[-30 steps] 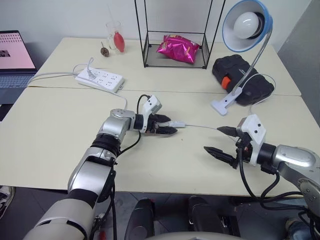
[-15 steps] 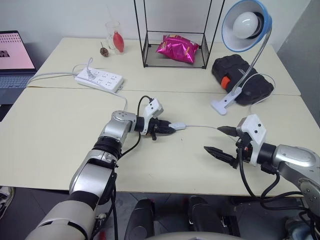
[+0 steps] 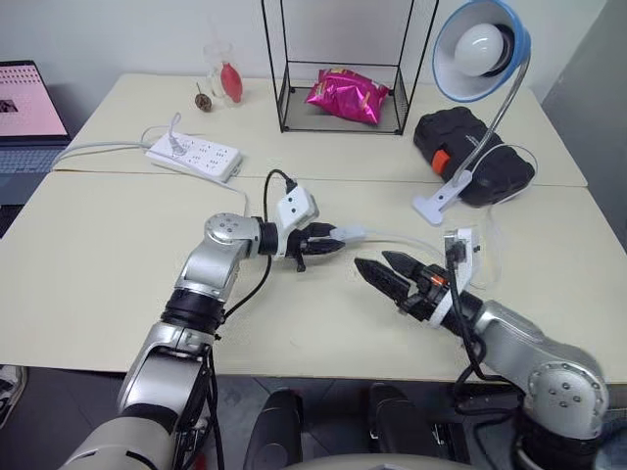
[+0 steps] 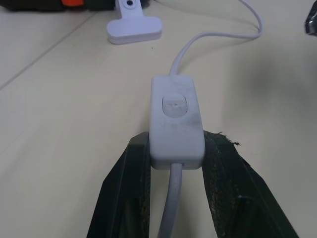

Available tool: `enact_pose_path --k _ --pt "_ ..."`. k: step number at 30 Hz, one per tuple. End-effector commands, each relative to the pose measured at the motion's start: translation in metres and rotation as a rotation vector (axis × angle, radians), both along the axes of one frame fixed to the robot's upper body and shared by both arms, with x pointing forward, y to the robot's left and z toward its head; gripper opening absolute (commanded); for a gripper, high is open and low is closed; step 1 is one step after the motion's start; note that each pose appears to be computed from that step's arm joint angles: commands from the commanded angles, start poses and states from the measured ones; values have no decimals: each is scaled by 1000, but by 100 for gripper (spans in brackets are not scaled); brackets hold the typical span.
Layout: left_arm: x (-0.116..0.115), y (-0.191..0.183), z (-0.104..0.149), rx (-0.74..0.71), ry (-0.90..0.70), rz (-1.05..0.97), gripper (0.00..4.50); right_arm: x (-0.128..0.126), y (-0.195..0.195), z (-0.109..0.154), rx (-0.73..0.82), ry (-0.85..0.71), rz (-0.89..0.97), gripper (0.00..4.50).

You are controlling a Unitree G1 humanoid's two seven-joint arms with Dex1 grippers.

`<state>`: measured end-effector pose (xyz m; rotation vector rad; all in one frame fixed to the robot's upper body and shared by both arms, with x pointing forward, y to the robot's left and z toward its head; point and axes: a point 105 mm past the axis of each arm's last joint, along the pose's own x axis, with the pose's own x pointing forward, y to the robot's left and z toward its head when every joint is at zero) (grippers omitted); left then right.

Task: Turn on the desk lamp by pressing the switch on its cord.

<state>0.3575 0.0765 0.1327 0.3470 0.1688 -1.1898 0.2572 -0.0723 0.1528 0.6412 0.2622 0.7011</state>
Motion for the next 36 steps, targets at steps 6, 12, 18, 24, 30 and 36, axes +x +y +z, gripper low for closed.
enact_pose_path --k 6,12,18,24,30,36 --pt "-7 -10 33 -83 -5 48 111 37 11 2 228 166 -85 450" --pt "-9 -11 34 -69 1 58 111 49 18 6 292 200 -93 450" --pt "-10 -9 36 -64 5 73 111 56 22 7 301 206 -88 450" --pt "-12 -11 37 -68 12 74 111 60 26 5 308 216 -82 450" --pt "-13 -10 37 -62 12 72 111 62 26 5 319 216 -88 450" --pt "-15 -10 36 -57 13 68 111 62 28 6 326 213 -75 450"
